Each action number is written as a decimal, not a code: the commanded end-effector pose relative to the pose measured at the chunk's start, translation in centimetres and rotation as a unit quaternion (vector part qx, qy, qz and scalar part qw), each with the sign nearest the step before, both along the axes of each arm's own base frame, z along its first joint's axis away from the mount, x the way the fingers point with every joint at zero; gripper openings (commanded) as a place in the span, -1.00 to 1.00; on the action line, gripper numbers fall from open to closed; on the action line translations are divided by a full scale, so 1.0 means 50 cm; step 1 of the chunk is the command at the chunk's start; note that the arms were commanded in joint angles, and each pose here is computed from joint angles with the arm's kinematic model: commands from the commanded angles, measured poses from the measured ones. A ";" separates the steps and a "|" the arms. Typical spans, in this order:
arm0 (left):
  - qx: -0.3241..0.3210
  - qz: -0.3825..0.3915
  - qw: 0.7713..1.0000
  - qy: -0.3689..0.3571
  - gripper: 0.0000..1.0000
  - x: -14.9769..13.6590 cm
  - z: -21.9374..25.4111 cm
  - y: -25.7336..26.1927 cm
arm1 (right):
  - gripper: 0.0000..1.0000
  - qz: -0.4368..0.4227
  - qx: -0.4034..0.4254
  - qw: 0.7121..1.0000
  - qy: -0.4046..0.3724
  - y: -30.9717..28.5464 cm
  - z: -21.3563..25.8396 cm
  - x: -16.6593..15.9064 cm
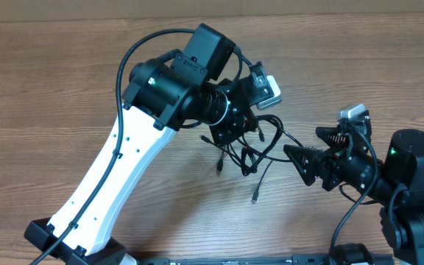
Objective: Untangle cables
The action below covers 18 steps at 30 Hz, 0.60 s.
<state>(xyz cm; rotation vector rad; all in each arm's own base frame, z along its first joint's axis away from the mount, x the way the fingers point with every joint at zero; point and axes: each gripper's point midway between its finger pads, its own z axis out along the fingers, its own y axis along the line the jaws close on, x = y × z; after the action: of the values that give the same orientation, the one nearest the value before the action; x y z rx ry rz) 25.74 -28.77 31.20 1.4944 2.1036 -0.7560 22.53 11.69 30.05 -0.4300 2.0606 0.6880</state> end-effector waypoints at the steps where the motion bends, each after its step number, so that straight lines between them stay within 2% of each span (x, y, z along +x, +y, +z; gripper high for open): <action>1: -0.014 -0.029 0.999 -0.038 -0.92 -0.011 0.030 -0.002 | 0.73 0.017 -0.027 0.999 -0.037 -0.001 0.014 -0.002; 4: -0.016 -0.036 0.998 -0.039 -0.92 -0.014 0.030 -0.004 | 0.77 0.047 -0.029 0.997 -0.053 0.013 0.021 -0.011; 8: -0.037 -0.101 0.992 -0.059 -0.92 -0.047 0.040 -0.030 | 0.76 0.135 -0.029 0.985 -0.100 0.048 0.037 -0.043; 9: -0.040 -0.106 0.991 -0.065 -0.92 -0.049 0.043 -0.038 | 0.40 0.138 -0.026 0.985 -0.099 0.050 0.038 -0.045; 11: -0.043 -0.110 0.991 -0.068 -0.92 -0.051 0.045 -0.044 | -0.17 0.138 -0.026 0.986 -0.095 0.049 0.035 -0.046; 12: -0.045 -0.110 0.990 -0.071 -0.91 -0.050 0.046 -0.046 | -0.44 0.138 -0.026 0.986 -0.090 0.049 0.031 -0.048; 13: -0.045 -0.111 0.990 -0.071 -0.91 -0.050 0.046 -0.046 | -0.57 0.138 -0.026 0.986 -0.087 0.049 0.029 -0.050; 14: -0.047 -0.111 0.990 -0.070 -0.92 -0.051 0.047 -0.047 | -0.92 0.139 -0.026 0.987 -0.080 0.049 0.025 -0.052; 18: -0.047 -0.109 0.991 -0.069 -0.92 -0.050 0.048 -0.047 | -0.92 0.139 -0.025 0.988 -0.062 0.048 0.013 -0.060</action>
<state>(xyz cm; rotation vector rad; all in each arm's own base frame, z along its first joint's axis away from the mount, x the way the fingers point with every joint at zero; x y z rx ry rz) 23.85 -31.00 31.86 1.6874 1.8787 -0.7715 19.99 13.87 30.09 -0.7553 1.9484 0.7493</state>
